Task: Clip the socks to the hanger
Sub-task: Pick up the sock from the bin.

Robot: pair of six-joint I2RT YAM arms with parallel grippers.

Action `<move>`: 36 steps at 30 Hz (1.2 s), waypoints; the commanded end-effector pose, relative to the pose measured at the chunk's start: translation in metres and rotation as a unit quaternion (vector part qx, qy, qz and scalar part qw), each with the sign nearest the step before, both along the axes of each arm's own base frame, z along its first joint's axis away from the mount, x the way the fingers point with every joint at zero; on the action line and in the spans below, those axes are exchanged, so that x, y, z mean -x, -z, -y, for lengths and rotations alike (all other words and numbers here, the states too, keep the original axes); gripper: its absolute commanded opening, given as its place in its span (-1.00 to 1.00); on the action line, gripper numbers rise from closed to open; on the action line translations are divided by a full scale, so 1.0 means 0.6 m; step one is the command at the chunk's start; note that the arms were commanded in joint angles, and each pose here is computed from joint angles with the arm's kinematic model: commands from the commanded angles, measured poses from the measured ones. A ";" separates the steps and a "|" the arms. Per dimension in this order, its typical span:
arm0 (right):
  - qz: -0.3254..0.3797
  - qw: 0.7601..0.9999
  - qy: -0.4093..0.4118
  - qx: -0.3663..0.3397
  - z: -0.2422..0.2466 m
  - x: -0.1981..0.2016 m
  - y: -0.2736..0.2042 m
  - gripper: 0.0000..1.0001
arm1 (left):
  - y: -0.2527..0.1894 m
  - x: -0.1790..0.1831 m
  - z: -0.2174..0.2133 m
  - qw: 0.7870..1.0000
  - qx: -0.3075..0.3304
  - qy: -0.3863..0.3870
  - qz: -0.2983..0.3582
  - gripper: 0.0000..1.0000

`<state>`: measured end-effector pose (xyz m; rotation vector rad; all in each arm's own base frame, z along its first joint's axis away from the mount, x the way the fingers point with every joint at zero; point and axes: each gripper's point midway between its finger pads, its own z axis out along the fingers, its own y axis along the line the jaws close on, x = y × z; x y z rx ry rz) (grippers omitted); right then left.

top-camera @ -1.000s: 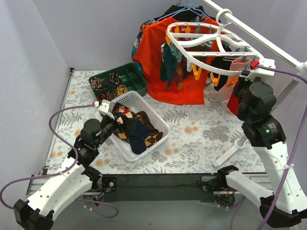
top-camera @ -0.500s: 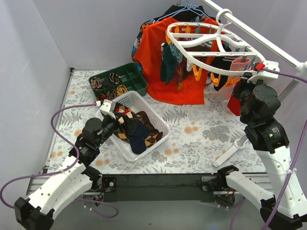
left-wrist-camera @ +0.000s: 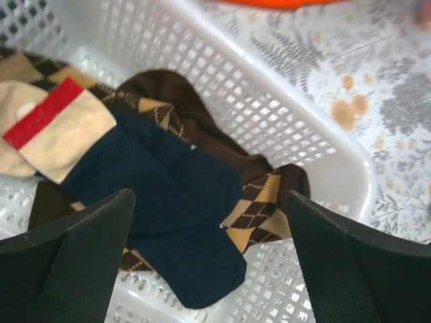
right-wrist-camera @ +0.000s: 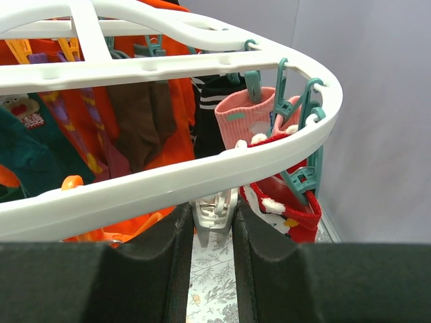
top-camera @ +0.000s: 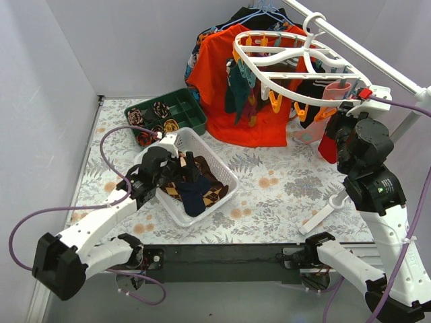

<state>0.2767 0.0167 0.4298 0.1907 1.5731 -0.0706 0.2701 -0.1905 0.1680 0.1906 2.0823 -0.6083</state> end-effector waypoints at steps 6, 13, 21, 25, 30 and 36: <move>0.016 1.000 -0.011 -0.017 -0.006 0.005 -0.008 -0.97 | 0.041 -0.048 -0.063 0.977 -0.082 -0.171 -0.098 0.62; 0.020 1.000 -0.012 -0.016 -0.005 0.008 -0.009 -0.97 | 0.069 -0.108 -0.082 0.957 -0.080 -0.248 -0.130 0.32; 0.019 1.000 -0.012 -0.015 -0.005 0.007 -0.008 -0.97 | 0.114 -0.143 -0.097 0.940 -0.078 -0.294 -0.152 -0.05; 0.018 1.000 -0.012 -0.012 -0.005 0.008 -0.006 -0.97 | 0.122 -0.152 -0.096 0.939 -0.075 -0.299 -0.150 -0.24; 0.015 1.000 -0.010 -0.009 -0.004 0.006 -0.004 -0.97 | 0.148 -0.153 -0.104 0.934 -0.089 -0.308 -0.158 -0.25; 0.009 1.000 -0.011 -0.006 -0.006 0.002 0.005 -0.97 | 0.178 -0.152 -0.115 0.926 -0.107 -0.320 -0.168 -0.27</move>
